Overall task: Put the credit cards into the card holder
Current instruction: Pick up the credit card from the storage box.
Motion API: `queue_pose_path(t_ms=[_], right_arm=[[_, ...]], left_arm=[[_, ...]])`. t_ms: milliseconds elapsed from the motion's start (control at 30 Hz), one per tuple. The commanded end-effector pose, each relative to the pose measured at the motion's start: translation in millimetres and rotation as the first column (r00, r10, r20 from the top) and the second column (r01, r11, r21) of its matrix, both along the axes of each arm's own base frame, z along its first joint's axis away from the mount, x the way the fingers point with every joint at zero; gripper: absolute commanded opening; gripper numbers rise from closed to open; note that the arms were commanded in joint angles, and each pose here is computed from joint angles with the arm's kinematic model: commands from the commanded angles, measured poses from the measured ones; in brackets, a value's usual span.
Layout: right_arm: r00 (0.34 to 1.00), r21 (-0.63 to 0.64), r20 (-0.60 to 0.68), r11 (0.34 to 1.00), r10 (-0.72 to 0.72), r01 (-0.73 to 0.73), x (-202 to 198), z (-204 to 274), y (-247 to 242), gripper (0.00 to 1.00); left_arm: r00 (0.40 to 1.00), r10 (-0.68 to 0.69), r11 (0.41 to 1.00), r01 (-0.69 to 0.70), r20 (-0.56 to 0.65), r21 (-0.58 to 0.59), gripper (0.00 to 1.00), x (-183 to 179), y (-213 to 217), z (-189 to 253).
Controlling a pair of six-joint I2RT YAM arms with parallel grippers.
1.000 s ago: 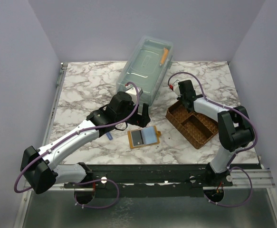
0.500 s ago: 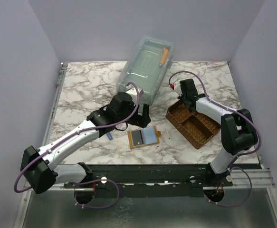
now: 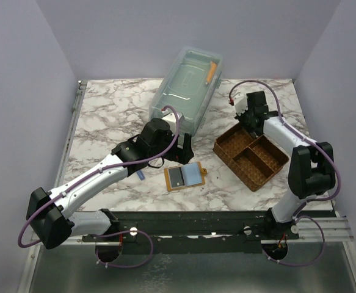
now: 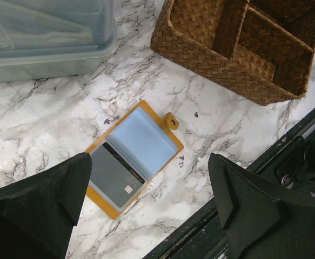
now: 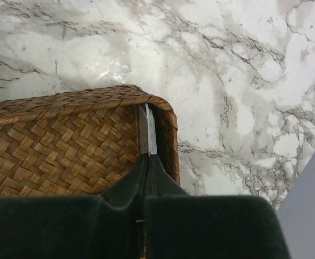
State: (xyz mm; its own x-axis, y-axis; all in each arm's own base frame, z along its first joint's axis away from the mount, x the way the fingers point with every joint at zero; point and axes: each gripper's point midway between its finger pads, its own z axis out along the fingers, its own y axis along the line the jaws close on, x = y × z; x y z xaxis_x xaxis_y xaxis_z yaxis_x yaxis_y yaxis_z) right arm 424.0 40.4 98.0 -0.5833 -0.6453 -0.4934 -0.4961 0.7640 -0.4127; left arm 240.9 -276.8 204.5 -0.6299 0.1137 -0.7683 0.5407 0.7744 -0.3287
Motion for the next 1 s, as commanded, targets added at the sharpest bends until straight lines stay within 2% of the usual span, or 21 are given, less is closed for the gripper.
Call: queue_pose_path(t_ms=[0, 267, 500, 767, 867, 967], right_arm=[[0.999, 0.143, 0.002, 0.989, 0.043, -0.043, -2.4, 20.8, 12.9, 0.0], [0.999, 0.295, -0.006, 0.955, 0.032, -0.029, -4.5, 31.3, 10.6, 0.0], [0.998, 0.421, -0.036, 0.905, -0.054, 0.064, -7.8, 44.7, 4.1, 0.0], [0.978, 0.447, 0.018, 0.876, -0.21, 0.18, -10.3, 72.1, -20.0, 0.0], [0.977, 0.496, 0.027, 0.851, -0.213, 0.172, -12.4, 81.5, -12.4, 0.0], [0.969, 0.556, -0.021, 0.803, -0.246, 0.216, -16.6, 81.4, -4.3, 0.0]], left_arm=[[0.999, -0.032, 0.999, 0.032, -0.011, 0.01, 0.97, -6.4, -2.0, -6.4], [0.999, -0.041, 0.999, 0.041, -0.017, 0.008, 0.97, -8.3, -3.6, -7.5], [0.998, -0.05, 0.999, 0.05, -0.032, 0.006, 0.97, -9.5, -5.9, -11.6], [0.996, -0.053, 0.998, 0.054, -0.065, 0.015, 0.97, -8.5, -10.7, -22.0], [0.995, -0.055, 0.998, 0.056, -0.083, 0.012, 0.97, -8.1, -14.1, -26.1], [0.992, -0.065, 0.998, 0.064, -0.107, -0.015, 0.97, -8.7, -21.2, -25.2]])
